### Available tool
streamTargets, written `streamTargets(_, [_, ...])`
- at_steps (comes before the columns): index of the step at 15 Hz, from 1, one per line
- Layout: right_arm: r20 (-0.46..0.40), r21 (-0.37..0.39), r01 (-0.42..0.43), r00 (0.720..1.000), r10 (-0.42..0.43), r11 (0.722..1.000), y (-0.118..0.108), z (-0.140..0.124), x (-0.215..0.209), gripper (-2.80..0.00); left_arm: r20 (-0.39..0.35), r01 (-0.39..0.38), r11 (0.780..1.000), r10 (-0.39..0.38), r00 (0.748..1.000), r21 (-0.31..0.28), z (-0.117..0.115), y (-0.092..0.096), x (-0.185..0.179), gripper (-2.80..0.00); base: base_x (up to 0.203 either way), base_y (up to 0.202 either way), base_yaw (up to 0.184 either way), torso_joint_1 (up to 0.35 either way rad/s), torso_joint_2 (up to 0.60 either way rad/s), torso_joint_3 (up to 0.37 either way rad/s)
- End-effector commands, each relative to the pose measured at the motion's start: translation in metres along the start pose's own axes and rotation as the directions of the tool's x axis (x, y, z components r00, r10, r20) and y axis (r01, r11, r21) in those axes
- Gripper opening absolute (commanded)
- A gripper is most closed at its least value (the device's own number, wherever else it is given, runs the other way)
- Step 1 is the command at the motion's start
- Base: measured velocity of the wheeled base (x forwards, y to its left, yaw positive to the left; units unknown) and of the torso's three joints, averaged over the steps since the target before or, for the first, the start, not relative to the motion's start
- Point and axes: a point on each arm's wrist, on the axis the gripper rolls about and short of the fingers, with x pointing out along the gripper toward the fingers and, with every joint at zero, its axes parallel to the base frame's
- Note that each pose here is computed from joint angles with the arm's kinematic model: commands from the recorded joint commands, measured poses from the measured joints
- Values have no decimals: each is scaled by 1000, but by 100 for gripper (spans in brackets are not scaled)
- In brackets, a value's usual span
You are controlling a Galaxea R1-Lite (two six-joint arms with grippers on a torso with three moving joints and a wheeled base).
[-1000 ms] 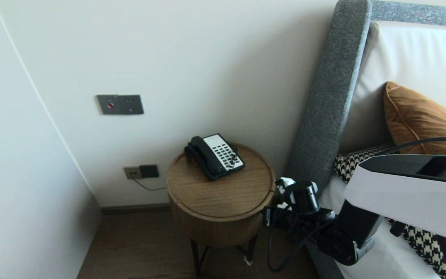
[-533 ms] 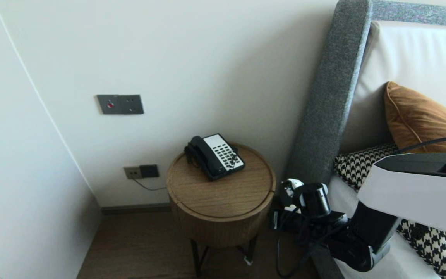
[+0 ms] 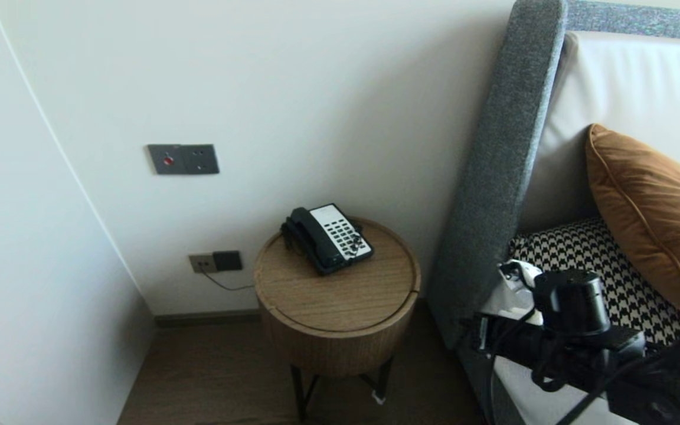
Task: Open the nightstand drawer
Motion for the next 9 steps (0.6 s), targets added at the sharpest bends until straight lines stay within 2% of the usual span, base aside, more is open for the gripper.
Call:
streamTargets(1, [92,11,-27,995,26,1000,5,19,-61,-280,1,-1,1000,1,1000,-1,0,0,0,-280,0,0,0,0,0,0])
streamTargets(4, [104,26,-31,994,28,999,0,14,-126,-280,1,-1,1000,1,1000,-1,0,0,0,-280,0,0,0,0,0,0])
streamTargets(6, [120,36,-44,992,39,998,-8,2,-165,-280,1,-1,1000,1,1000,-1,0,0,0,-280,0,0,0,0,0,0])
streamTargets(7, [123,30,-23,992,19,999,-15,-9,-181,-280,1,-1,1000,1,1000,-1,0,0,0,-280,0,0,0,0,0,0])
streamTargets(9, [134,-49,58,990,-51,997,-28,-39,-206,-280,1,-1,1000,1,1000,-1,0,0,0,-280,0,0,0,0,0,0])
